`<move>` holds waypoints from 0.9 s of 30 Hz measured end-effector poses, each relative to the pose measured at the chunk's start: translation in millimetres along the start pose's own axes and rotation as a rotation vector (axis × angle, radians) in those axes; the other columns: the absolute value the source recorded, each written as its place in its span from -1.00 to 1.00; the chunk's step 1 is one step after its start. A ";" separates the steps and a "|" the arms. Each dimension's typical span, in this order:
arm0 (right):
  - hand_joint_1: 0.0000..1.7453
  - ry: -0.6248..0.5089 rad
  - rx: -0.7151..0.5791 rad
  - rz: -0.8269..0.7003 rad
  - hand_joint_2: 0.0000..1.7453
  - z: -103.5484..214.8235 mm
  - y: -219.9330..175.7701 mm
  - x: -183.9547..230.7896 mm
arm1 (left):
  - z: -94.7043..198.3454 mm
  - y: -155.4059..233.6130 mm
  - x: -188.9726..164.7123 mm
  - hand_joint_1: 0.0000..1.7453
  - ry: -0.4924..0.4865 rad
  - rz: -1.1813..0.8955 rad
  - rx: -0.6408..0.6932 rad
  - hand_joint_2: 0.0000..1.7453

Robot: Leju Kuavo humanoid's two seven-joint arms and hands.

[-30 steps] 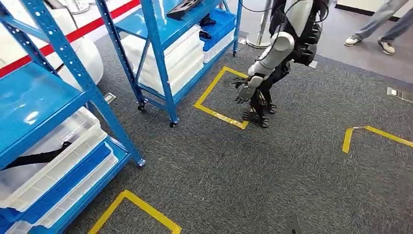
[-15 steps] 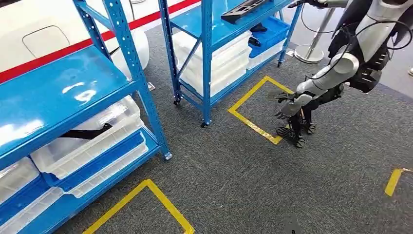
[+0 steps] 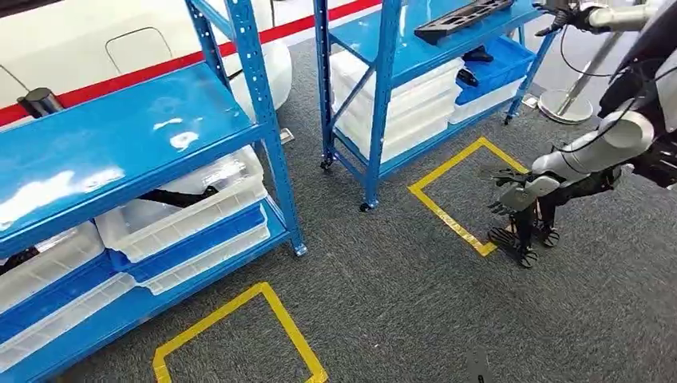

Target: Take the parts from the cabinet and place them on the table.

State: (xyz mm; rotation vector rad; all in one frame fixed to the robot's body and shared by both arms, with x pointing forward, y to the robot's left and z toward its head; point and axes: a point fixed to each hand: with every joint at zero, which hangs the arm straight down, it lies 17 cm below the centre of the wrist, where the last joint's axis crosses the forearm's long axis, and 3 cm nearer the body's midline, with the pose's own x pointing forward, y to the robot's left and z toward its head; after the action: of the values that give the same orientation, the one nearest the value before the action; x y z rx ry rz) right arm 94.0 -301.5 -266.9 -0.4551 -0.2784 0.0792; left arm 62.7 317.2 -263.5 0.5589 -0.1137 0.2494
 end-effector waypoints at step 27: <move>-1.00 -0.051 -0.004 0.031 -1.00 -1.3 -2.4 10.8 | -1.8 10.9 -17.8 -1.00 0.077 0.125 0.051 -1.00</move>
State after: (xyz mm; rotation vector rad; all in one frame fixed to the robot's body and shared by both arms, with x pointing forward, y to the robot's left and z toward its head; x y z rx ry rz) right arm 104.7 -302.7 -264.3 -0.4622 -0.3214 0.1209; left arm 42.7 323.6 -262.6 0.5926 -0.0678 0.3957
